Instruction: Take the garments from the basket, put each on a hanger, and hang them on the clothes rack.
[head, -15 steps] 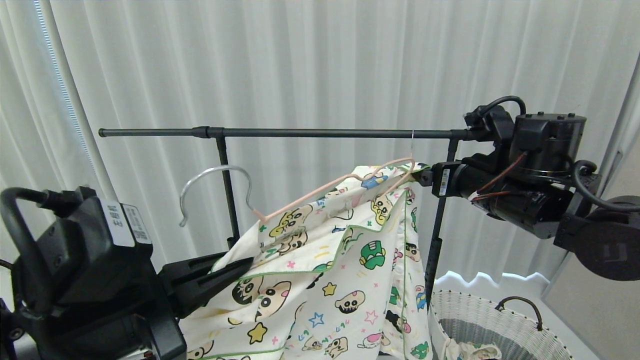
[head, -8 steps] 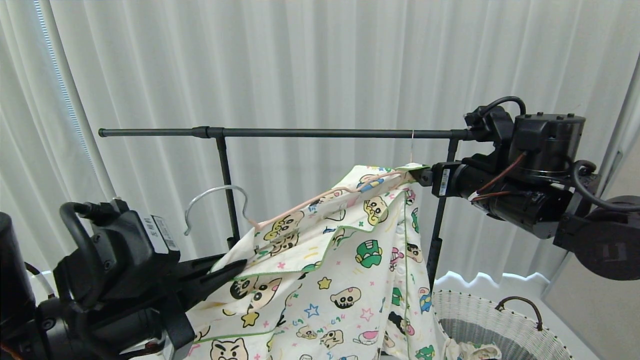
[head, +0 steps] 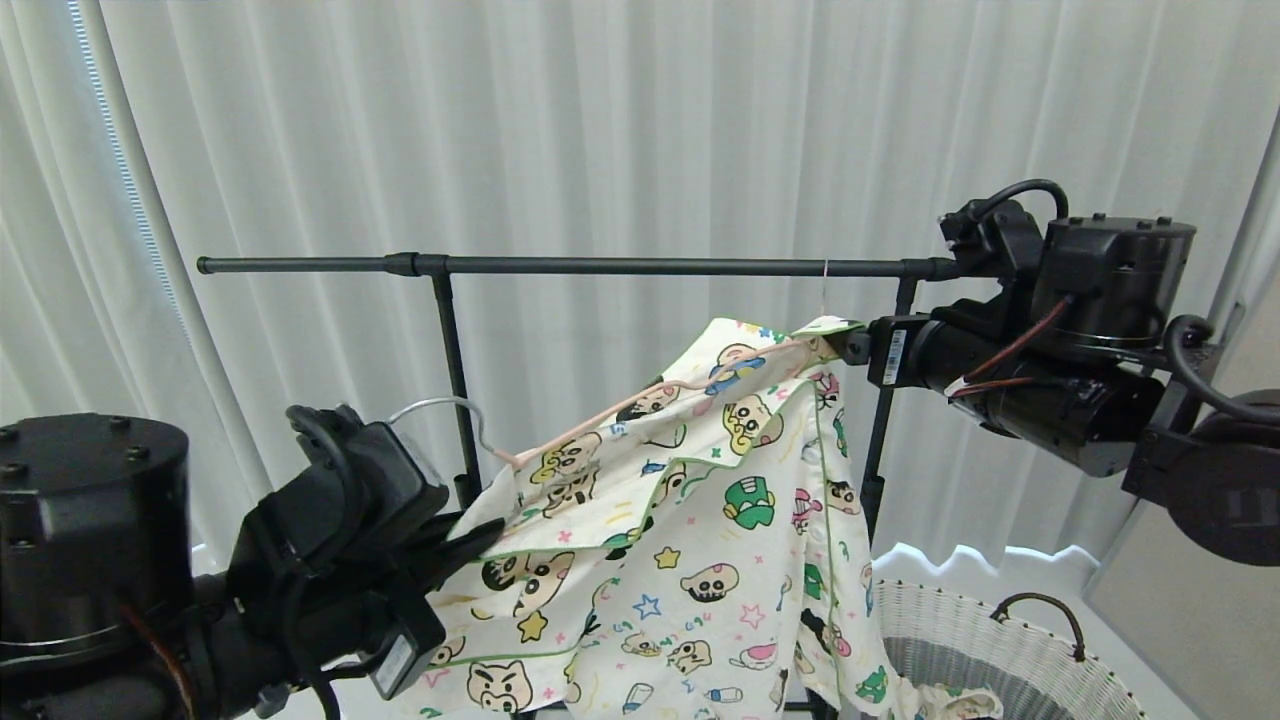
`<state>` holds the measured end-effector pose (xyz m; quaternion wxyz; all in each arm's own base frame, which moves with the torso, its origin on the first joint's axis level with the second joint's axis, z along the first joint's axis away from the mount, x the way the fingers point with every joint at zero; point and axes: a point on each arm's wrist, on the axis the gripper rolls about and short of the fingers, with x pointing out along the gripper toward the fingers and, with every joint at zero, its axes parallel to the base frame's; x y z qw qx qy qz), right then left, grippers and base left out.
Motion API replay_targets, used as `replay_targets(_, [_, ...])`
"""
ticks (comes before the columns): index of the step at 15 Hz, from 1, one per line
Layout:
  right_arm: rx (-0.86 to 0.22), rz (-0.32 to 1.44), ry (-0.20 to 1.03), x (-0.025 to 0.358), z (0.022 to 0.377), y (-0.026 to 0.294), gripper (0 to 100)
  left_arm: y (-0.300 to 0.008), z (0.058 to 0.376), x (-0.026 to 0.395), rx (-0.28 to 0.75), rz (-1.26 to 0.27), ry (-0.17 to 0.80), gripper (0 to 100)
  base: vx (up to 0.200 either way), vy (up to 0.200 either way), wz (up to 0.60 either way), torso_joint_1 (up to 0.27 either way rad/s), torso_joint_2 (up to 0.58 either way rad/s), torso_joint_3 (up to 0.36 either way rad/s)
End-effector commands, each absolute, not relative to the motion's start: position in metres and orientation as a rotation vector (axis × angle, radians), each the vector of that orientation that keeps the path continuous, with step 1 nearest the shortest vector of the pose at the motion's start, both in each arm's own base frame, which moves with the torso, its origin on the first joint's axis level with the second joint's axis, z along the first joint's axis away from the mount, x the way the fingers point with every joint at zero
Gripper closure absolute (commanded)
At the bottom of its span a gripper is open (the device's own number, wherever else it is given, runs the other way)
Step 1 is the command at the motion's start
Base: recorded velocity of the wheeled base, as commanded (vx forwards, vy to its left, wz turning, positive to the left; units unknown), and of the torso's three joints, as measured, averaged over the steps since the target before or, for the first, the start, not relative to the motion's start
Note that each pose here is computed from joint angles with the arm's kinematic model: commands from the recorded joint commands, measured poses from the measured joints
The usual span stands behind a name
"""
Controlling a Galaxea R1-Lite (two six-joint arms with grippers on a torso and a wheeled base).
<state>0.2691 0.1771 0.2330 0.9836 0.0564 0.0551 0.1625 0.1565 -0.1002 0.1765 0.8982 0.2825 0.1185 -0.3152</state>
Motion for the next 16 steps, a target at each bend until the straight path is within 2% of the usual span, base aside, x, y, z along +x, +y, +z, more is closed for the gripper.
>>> replay_targets(1, [0.115, 0.335, 0.106, 0.267, 0.235, 0.177, 0, -0.105, 0.171, 0.164, 0.594, -0.658, 0.275, 100, 0.0, 0.0, 0.0, 0.0, 0.0, 0.0])
replay_targets(4, [0.12, 0.351, 0.099, 0.261, 0.239, 0.178, 0, -0.108, 0.164, 0.169, 0.612, -0.658, 0.31, 100, 0.0, 0.0, 0.0, 0.0, 0.0, 0.0])
replay_targets(7, [0.102, 0.379, 0.128, 0.251, 0.231, 0.183, 0, -0.111, 0.161, 0.179, 0.639, -0.552, 0.349, 100, 0.0, 0.0, 0.0, 0.0, 0.0, 0.0])
replay_targets(11, [0.108, 0.422, 0.117, 0.24, 0.236, 0.191, 0, -0.115, 0.157, 0.187, 0.656, -0.514, 0.377, 100, 0.0, 0.0, 0.0, 0.0, 0.0, 0.0])
replay_targets(14, [0.103, 0.464, 0.123, 0.227, 0.235, 0.199, 0, -0.124, 0.162, 0.203, 0.608, -0.454, 0.384, 100, 0.0, 0.0, 0.0, 0.0, 0.0, 0.0])
replay_targets(16, [0.094, 0.484, 0.131, 0.218, 0.232, 0.2, 0, -0.127, 0.163, 0.21, 0.613, -0.422, 0.39, 100, 0.0, 0.0, 0.0, 0.0, 0.0, 0.0])
